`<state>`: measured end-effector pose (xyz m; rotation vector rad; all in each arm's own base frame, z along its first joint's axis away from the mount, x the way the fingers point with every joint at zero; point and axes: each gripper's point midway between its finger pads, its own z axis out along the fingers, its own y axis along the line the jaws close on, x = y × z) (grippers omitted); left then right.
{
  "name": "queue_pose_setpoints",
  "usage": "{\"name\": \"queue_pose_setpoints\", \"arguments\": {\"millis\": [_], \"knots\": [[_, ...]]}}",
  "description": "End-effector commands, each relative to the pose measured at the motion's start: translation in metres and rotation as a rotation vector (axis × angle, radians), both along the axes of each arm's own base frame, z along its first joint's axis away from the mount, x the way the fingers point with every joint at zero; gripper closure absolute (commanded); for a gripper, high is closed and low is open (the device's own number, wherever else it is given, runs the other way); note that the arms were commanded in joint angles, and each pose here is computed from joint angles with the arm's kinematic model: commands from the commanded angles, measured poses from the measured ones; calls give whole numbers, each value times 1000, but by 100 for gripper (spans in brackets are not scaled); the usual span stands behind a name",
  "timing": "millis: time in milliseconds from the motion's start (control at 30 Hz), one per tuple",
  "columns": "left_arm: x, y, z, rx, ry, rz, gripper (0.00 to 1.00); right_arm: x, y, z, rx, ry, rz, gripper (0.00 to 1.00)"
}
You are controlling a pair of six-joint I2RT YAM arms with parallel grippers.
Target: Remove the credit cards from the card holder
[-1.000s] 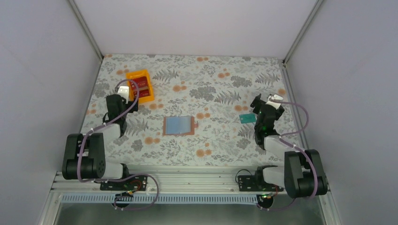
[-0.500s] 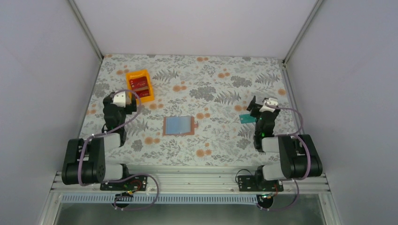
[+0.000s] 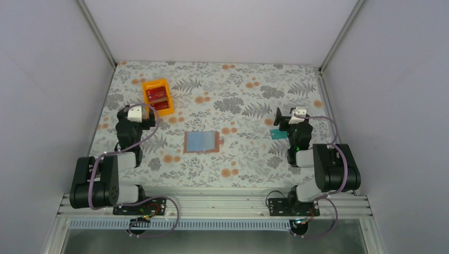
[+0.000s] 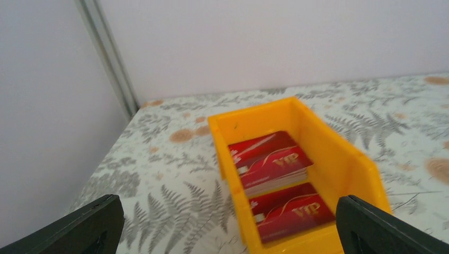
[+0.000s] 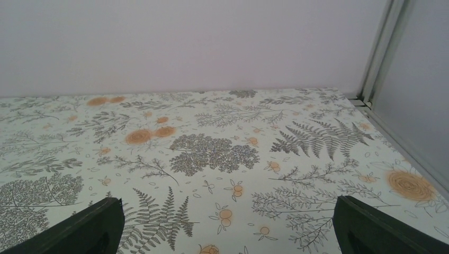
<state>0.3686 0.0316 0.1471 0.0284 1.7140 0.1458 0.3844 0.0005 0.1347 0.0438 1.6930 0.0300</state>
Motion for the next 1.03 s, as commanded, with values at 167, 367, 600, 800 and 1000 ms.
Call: {"name": "queue_pose_setpoints", "arguments": {"millis": [167, 367, 600, 800, 1000], "knots": [[-8, -37, 7, 33, -184, -133, 0, 6, 3, 14, -23, -45, 33, 0], [13, -30, -6, 11, -79, -85, 0, 7, 3, 13, -22, -41, 40, 0], [15, -29, -8, 7, -67, -85, 0, 7, 3, 13, -20, -38, 47, 0], [15, -29, -7, 7, -70, -84, 0, 7, 4, 12, -21, -35, 49, 0], [15, -30, -7, 8, -69, -85, 0, 8, 3, 12, -19, -35, 51, 0]]}}
